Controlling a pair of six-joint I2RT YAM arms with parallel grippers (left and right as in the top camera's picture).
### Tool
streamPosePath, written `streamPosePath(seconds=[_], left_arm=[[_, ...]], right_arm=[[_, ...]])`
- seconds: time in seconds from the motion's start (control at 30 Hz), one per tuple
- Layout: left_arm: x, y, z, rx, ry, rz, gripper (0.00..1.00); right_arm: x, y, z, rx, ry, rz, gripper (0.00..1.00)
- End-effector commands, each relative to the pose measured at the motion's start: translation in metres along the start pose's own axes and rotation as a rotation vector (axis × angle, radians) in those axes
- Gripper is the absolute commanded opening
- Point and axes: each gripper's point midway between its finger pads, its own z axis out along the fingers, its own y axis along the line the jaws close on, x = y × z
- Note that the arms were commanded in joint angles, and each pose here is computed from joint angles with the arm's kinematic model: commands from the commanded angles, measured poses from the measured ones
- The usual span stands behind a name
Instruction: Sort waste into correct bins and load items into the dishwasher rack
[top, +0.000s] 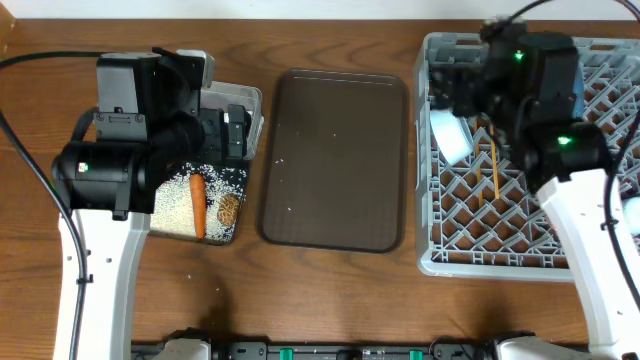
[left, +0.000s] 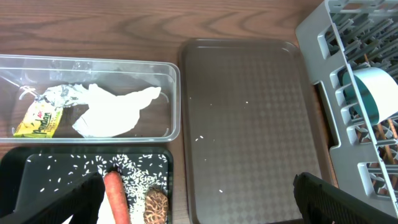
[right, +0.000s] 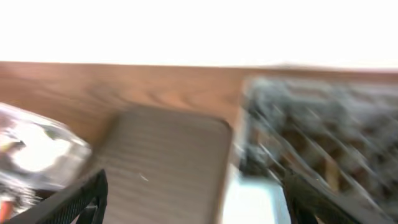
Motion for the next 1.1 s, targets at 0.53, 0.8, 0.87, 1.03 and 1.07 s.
streamPosePath(seconds=[0.53, 0.8, 0.87, 1.03, 1.07], left_arm=[[-0.003, -0.003, -0.003, 0.013, -0.009, -0.006, 0.98], [-0.003, -0.003, -0.003, 0.013, -0.009, -0.006, 0.98], [-0.003, -0.003, -0.003, 0.013, -0.009, -0.006, 0.98], [-0.003, -0.003, -0.003, 0.013, -0.009, -0.006, 0.98], [-0.003, -0.003, -0.003, 0.013, -0.009, -0.006, 0.98]], right_arm=[[-0.021, 0.082, 0.029, -0.132, -0.134, -0.046, 0.99], [-0.022, 0.083, 0.029, -0.133, -0.141, -0.047, 0.99], [-0.021, 0.082, 0.029, -0.131, -0.136, -0.06, 0.99], [-0.012, 0.079, 0.021, -0.117, -0.096, -0.094, 0.99], [-0.01, 0.079, 0.017, -0.115, -0.088, -0.109, 0.99]])
